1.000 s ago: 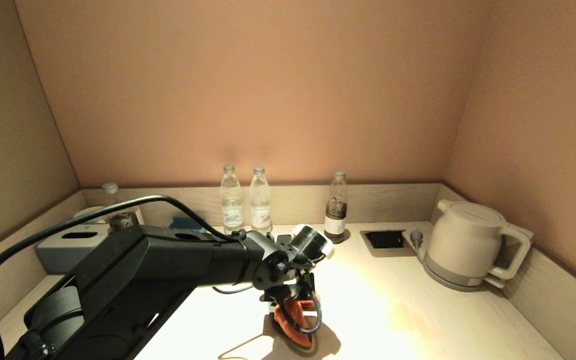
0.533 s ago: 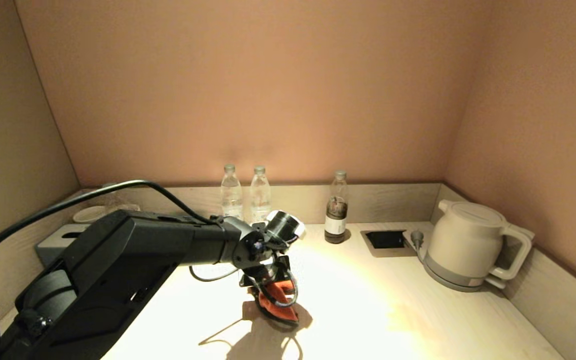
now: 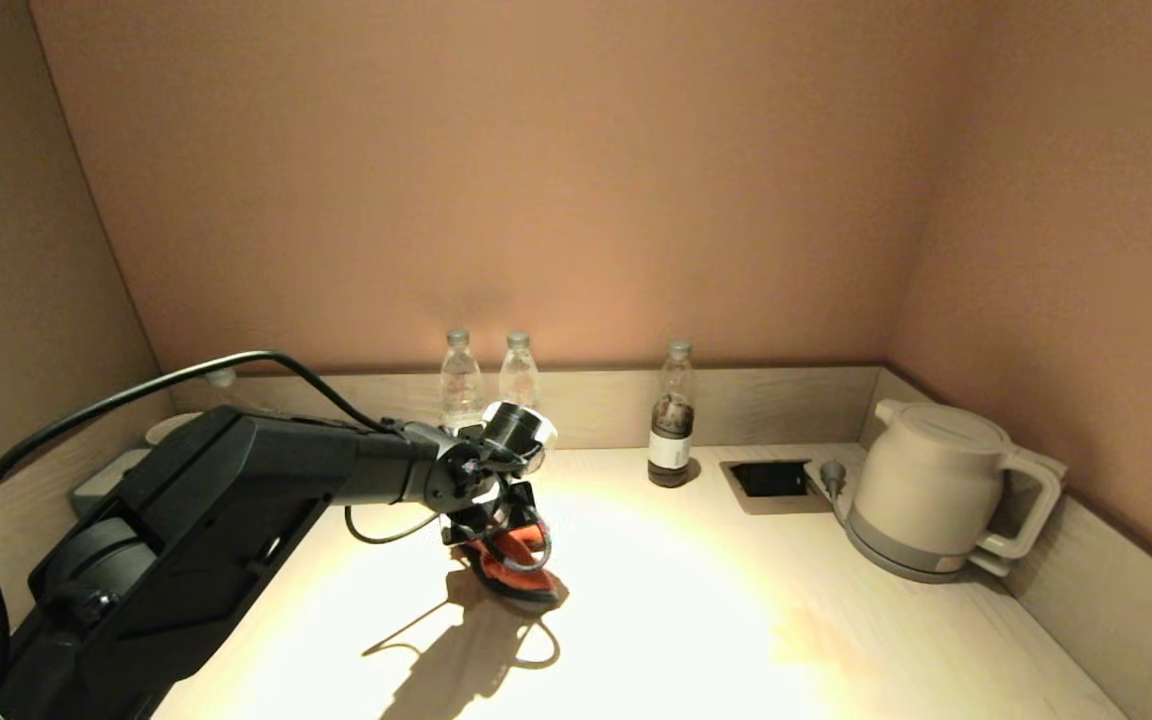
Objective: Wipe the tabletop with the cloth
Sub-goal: Sweep the stains on the table
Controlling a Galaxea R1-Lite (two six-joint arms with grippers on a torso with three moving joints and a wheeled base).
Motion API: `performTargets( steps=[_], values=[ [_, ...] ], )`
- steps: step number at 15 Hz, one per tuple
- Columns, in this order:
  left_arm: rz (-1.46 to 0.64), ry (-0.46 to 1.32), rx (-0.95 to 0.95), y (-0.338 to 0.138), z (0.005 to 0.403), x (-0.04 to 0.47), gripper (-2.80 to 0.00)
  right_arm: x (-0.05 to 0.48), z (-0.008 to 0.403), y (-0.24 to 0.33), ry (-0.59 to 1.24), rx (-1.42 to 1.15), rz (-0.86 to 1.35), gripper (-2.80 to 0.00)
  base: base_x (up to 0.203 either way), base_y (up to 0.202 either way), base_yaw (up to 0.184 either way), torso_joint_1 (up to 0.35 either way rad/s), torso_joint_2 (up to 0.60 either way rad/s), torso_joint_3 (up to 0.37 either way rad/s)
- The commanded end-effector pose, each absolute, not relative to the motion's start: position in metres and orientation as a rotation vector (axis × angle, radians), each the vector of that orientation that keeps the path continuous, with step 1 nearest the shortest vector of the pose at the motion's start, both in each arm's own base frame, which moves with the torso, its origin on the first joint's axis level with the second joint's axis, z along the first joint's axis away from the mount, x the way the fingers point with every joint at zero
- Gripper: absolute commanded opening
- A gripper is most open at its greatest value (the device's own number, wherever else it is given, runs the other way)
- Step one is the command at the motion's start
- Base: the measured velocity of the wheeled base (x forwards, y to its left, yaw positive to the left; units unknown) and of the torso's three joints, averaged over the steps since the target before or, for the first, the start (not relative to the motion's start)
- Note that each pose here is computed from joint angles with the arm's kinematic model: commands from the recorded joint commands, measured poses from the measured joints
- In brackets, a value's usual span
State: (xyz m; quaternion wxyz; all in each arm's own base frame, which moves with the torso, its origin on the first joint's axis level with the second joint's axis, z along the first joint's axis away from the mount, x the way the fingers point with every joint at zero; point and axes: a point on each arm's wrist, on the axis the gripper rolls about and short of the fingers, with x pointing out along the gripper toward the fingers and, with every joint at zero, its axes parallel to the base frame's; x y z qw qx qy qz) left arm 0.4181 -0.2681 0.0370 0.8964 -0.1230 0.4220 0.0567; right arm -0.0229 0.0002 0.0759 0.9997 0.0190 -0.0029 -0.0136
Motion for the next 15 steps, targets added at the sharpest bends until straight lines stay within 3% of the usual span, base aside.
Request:
performTargets(
  steps=[1,5,12,15],
  values=[
    [0.153,0.882,-0.259,-0.256,0.026,0.427,-2.8,-0.023,0.076,0.0,-0.005,0.038,-0.028,-2.8,0.0,0.0,0.0,0.0,0.0,0.0],
    [0.234,0.914,-0.229,-0.246,0.045,0.416,-2.8,-0.023,0.076,0.0,-0.005,0.038,-0.028,-2.8,0.0,0.0,0.0,0.0,0.0,0.0],
    [0.255,1.143,-0.063,-0.285,0.057,0.345,-2.8,-0.023,0.076,0.0,-0.005,0.038,-0.028,-2.8,0.0,0.0,0.0,0.0,0.0,0.0],
    [0.224,1.152,-0.034,-0.299,0.058,0.33,-2.8,-0.023,0.076,0.0,-0.005,0.038,-0.028,-2.8,0.0,0.0,0.0,0.0,0.0,0.0]
  ],
)
